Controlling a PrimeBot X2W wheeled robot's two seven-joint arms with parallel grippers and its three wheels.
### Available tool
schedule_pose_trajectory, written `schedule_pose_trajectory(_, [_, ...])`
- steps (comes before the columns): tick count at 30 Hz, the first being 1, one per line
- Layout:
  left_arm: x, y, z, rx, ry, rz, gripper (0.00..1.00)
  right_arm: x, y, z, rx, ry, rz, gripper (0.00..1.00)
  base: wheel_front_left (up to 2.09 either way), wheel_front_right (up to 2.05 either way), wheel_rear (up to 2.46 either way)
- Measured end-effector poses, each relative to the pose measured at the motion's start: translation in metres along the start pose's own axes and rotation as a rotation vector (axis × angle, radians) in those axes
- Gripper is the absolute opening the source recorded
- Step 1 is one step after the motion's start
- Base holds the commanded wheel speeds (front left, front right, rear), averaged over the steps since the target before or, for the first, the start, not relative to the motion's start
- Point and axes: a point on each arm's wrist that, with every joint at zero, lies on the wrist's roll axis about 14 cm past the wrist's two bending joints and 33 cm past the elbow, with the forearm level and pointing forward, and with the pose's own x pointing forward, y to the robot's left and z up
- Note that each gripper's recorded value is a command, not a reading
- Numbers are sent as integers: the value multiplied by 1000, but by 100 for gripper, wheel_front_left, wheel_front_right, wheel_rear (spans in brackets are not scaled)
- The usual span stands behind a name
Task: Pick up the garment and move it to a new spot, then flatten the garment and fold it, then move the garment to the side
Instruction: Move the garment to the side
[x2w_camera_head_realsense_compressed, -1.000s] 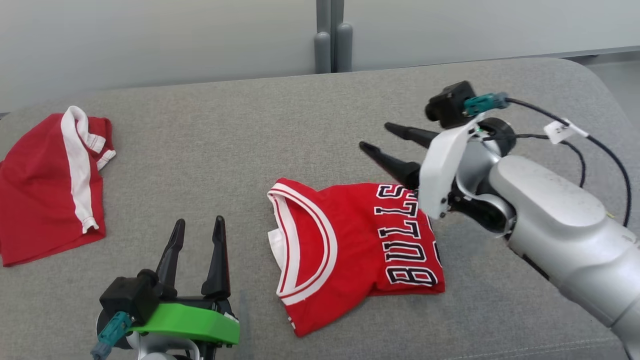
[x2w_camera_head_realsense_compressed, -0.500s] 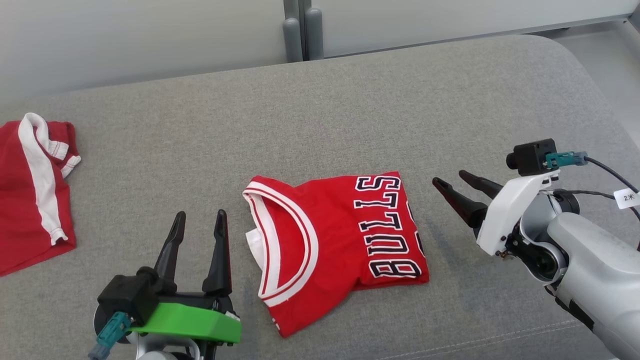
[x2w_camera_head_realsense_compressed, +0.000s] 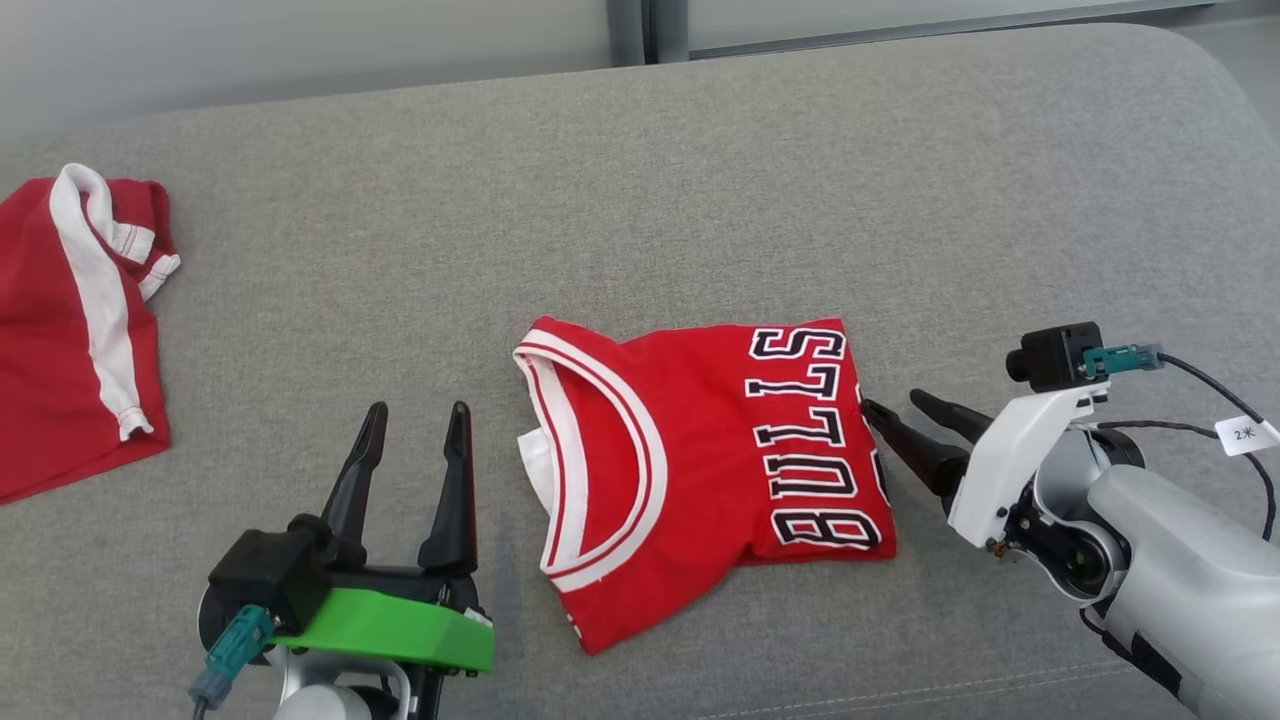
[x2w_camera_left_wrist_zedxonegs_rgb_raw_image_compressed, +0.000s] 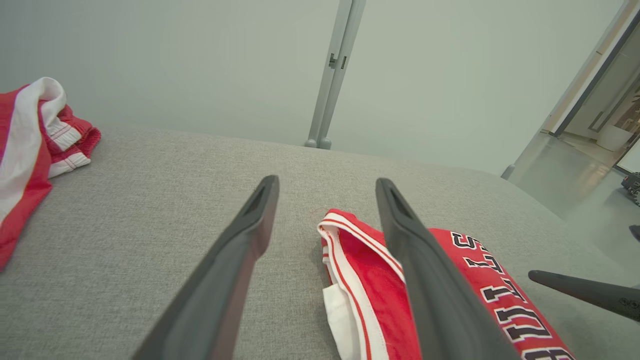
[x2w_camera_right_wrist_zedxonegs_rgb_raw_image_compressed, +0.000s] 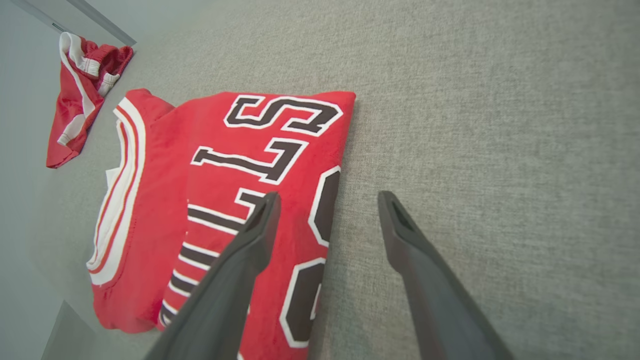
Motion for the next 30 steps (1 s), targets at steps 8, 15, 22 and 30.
schedule_pose_trajectory(8, [0,13,2,10,-5,40,100,17,9,-22,46,100,32,100,0,0,0])
schedule_pose_trajectory(15, [-2,23,1,17,-2,71,100,29,19,-25,62,128,64,0,0,0,0])
schedule_pose_trajectory(22, [-1,27,1,19,-2,83,100,32,12,-23,58,130,44,0,0,0,0])
schedule_pose_trajectory(30, [2,29,1,20,-2,87,100,30,-14,19,-37,60,-11,0,0,0,0])
